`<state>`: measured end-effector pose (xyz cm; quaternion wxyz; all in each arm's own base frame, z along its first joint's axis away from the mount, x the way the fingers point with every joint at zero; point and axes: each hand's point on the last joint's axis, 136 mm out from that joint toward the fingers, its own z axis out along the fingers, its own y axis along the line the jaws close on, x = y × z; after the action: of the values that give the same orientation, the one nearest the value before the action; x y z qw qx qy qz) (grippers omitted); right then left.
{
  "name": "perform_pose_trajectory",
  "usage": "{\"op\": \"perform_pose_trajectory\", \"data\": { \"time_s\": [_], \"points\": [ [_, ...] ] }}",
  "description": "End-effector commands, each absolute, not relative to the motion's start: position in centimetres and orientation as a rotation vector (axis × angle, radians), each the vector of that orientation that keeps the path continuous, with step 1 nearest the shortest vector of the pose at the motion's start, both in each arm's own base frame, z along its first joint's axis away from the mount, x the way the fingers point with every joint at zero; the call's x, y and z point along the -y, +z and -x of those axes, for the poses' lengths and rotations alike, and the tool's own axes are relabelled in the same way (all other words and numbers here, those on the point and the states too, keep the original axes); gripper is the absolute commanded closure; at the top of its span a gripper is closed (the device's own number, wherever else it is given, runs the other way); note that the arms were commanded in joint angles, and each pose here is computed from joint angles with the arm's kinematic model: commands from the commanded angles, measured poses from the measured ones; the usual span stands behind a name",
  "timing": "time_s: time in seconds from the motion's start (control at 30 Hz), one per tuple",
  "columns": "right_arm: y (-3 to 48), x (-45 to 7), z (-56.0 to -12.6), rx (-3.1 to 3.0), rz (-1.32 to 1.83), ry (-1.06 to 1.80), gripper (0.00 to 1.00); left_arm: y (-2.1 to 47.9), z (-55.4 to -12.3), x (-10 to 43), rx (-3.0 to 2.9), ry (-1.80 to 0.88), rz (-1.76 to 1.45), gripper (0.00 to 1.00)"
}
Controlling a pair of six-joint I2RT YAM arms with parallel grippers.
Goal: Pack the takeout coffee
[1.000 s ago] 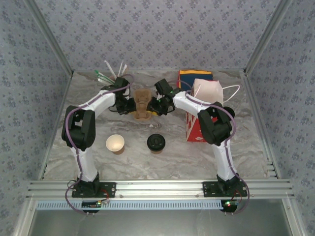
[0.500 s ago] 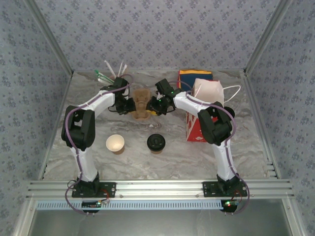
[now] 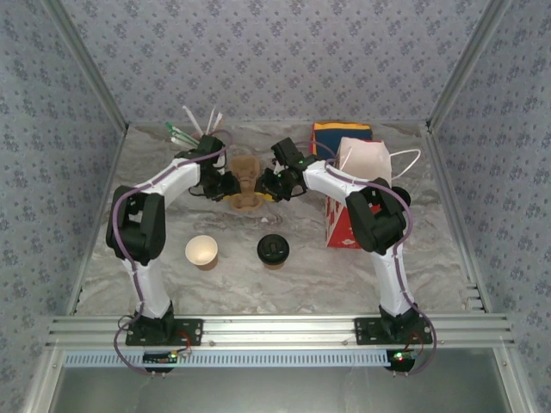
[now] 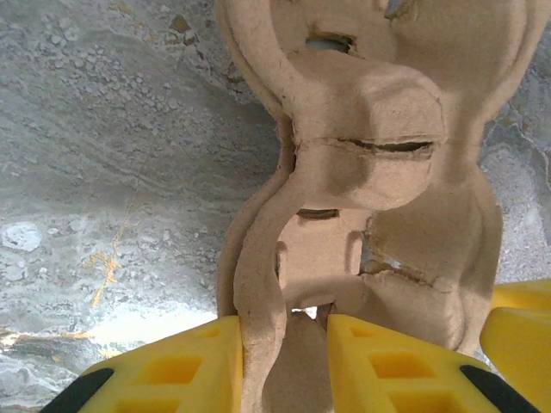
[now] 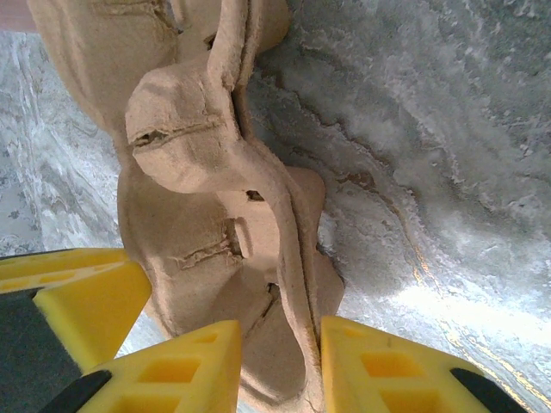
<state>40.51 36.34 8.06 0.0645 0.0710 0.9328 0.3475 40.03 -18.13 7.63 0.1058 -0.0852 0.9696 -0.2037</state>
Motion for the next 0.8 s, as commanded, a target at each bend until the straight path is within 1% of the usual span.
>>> {"op": "perform_pose_trajectory", "data": {
  "time_s": [0.0, 0.27, 0.37, 0.43, 0.57, 0.77],
  "points": [
    [8.6, -37.0, -39.7, -2.822, -0.183, 1.086, 0.69, 10.2, -40.0, 19.4, -2.799, -0.760, 0.246, 0.70],
    [8.6, -37.0, -39.7, -2.824, -0.174, 1.074, 0.70, 9.1, -39.6, 18.6, -2.819, -0.783, 0.298, 0.70],
    [8.6, -37.0, -39.8, -2.823, -0.173, 1.073, 0.69, 8.7, -39.4, 18.2, -2.830, -0.766, 0.310, 0.66],
    [8.5, -37.1, -39.7, -2.827, -0.173, 1.072, 0.69, 8.4, -39.3, 18.2, -2.837, -0.778, 0.315, 0.66],
    [8.5, -37.2, -39.6, -2.828, -0.167, 1.071, 0.70, 9.0, -39.5, 19.0, -2.795, -0.914, 0.336, 0.66],
    [8.4, -37.1, -39.6, -2.830, -0.170, 1.064, 0.69, 10.4, -39.9, 19.4, -2.733, -1.027, 0.353, 0.67]
  ]
}}
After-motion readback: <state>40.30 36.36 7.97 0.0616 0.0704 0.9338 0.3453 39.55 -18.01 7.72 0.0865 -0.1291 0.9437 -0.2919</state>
